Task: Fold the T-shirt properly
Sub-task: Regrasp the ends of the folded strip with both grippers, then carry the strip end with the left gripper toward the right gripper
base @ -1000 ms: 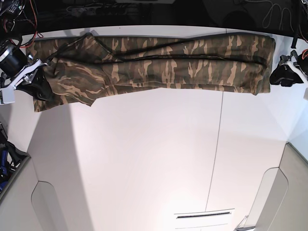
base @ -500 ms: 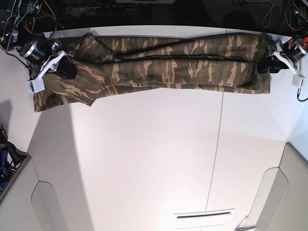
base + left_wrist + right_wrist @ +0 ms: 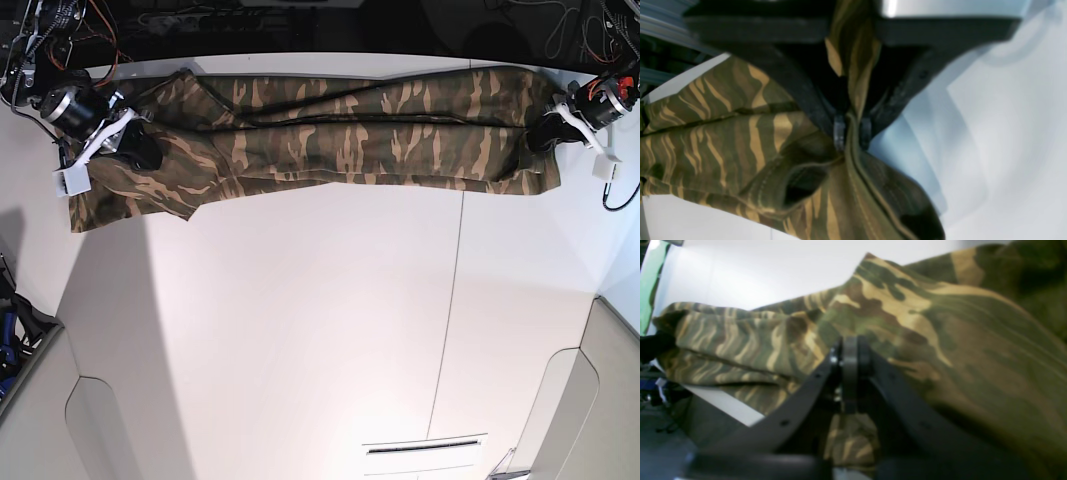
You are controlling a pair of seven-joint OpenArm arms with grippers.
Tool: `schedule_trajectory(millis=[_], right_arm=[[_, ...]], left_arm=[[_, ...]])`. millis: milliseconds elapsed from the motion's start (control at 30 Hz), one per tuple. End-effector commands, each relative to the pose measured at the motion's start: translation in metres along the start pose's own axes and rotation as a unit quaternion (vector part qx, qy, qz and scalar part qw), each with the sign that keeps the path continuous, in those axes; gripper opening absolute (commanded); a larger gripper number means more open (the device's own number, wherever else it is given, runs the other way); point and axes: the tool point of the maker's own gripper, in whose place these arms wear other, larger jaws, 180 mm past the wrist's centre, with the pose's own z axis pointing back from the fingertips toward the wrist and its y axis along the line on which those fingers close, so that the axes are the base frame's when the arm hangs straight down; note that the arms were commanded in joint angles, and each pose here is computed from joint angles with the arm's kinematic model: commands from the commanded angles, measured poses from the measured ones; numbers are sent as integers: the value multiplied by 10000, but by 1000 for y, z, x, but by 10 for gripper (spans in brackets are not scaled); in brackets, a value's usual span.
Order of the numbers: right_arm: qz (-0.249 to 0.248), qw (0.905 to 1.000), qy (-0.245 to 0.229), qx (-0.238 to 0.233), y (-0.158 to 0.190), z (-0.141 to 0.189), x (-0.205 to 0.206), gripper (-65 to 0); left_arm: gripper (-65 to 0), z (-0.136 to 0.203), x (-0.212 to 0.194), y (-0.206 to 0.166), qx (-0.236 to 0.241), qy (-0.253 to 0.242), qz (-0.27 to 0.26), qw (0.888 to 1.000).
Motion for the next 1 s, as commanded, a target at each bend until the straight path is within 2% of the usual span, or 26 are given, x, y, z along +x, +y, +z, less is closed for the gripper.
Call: schedule_trajectory(millis=[0,133,233,333,500,600,733,967], right_arm=[[155,9994,-286,100,6,5,18,-650],[387,9985,-383,61,12,13,30,-650],[523,9974,-490,15,15,18,38,-650],[566,9970,-527,0,16,20,41,-650],[577,9970,-506,-26,15,20,40,-650],[577,9971,-495,-31,15,20,40,-650],[545,9969,-553,-128,9,24,42,-650],[337,9917,-954,-793,-30,58,56,-650]], left_arm=[[-650,7,28,2,5,-329,-157,9993],[-650,20,60,11,157,-599,-339,9975],[-650,33,80,9,226,-619,-678,9955],[-650,41,95,-15,-12,-564,-1061,9928],[-650,43,111,-70,-510,-801,-1637,9819],[-650,36,107,-100,-846,-783,-1901,9750],[-650,17,87,-137,-1357,-654,-1976,9686],[-650,-22,44,-194,-2078,-383,-1847,9598]])
